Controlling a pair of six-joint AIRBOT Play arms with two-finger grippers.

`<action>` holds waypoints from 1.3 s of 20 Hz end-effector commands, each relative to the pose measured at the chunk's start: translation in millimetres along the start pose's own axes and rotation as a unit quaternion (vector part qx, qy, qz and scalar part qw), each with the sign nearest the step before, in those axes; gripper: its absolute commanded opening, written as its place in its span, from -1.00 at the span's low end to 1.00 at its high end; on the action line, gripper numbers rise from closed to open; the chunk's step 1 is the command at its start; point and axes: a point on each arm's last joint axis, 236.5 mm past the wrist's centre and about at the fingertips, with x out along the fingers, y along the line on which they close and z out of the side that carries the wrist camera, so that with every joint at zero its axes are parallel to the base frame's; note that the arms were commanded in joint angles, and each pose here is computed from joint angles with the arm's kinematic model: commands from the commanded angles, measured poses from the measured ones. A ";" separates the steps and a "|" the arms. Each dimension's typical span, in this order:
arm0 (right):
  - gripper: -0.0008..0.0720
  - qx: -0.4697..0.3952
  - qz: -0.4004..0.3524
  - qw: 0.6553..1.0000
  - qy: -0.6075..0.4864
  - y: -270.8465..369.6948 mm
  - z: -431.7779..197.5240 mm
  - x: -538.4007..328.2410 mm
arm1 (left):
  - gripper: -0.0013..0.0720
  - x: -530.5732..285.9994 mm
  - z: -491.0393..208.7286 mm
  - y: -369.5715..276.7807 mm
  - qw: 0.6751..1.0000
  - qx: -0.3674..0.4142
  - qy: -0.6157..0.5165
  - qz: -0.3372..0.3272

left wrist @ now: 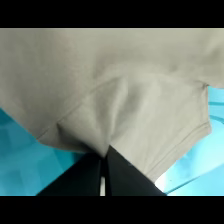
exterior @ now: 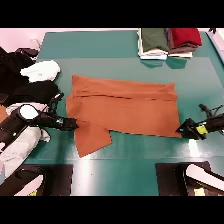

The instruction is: Fold the shirts.

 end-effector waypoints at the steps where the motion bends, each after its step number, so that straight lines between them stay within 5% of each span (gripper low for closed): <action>1: -0.30 -0.036 0.002 0.999 -0.013 17.0 9.4 18.4 | -0.91 -1.4 -3.5 -1.3 1.000 0.000 0.007 -0.001; 2: -0.63 -0.059 -0.007 0.998 -0.018 24.3 12.3 13.9 | -0.91 -2.7 -8.8 -1.0 1.000 0.004 0.020 0.001; 4: -0.94 -0.106 -0.032 0.993 -0.029 34.8 11.3 -1.5 | -0.91 -12.8 -20.1 5.8 0.998 0.023 0.048 0.026; 12: -0.94 -0.169 -0.171 0.966 -0.099 20.0 -27.1 -78.4 | -0.91 -71.2 -67.8 -14.8 0.998 0.026 0.048 0.031; 18: -0.94 -0.218 -0.159 0.952 -0.144 65.2 27.1 -91.4 | -0.91 -90.0 33.3 -12.5 0.987 0.061 -0.135 0.063; 26: -0.94 -0.238 -0.156 0.949 -0.134 114.6 134.1 -84.4 | -0.91 -45.4 152.6 9.4 0.982 0.051 -0.152 0.097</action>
